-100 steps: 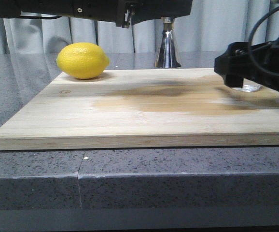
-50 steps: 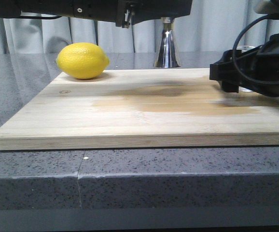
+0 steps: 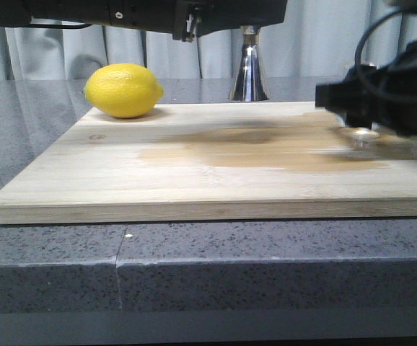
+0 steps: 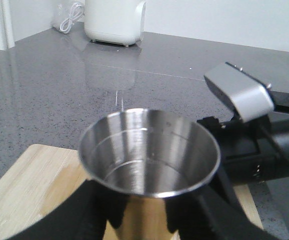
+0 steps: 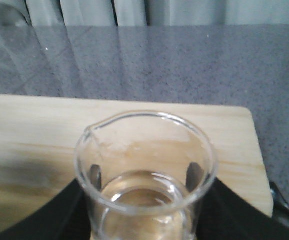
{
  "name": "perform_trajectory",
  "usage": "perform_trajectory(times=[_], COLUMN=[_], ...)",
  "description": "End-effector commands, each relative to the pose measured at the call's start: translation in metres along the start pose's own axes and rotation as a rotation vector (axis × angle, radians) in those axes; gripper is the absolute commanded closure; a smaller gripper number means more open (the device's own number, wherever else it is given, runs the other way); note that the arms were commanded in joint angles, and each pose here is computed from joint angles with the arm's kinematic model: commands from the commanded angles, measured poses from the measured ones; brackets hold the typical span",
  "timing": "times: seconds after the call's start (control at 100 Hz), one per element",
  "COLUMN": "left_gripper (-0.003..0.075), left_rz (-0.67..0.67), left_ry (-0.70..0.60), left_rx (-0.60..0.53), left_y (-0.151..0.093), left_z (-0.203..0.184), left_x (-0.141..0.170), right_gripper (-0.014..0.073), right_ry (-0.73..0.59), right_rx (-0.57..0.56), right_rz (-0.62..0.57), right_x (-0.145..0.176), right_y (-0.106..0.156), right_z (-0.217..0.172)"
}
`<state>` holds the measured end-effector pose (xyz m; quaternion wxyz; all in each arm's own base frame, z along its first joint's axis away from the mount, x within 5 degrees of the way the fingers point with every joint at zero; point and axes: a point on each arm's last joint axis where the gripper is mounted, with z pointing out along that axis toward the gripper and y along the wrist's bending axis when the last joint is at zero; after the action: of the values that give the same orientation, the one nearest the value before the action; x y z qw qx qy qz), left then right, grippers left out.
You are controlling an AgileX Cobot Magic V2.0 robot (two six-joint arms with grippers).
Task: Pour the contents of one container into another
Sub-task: 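Reach the right gripper to the glass beaker and grasp it, then lift the beaker and tilt it over the jigger's open cup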
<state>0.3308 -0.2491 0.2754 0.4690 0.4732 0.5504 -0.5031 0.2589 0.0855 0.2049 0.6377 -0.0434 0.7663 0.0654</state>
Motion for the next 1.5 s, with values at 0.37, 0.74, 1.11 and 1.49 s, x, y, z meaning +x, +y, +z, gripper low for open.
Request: perform_trajectory(times=[0.37,0.74,1.11,1.49], left_gripper=[0.0512,0.0512,0.0512,0.0512], left_rz=[0.037,0.037,0.037,0.037], left_ry=[-0.126,-0.126,-0.126,-0.126], left_rx=[0.033,0.033,0.033,0.033], left_y=[-0.013,-0.013,-0.013,-0.013], left_z=[-0.003,-0.003,-0.003,-0.003], left_x=[-0.036,-0.036,-0.036,-0.036], right_gripper=[0.0279,0.0279,0.0279,0.0279], right_ry=[-0.092,0.056,0.199,0.262], right_rx=[-0.183,-0.264,-0.312,-0.254], right_rz=[-0.080,-0.386,-0.695,-1.042], right_x=[-0.140,-0.205,-0.227,-0.224], right_y=[0.022,0.032,0.051,0.070], right_z=[-0.032,-0.043,-0.031,-0.014])
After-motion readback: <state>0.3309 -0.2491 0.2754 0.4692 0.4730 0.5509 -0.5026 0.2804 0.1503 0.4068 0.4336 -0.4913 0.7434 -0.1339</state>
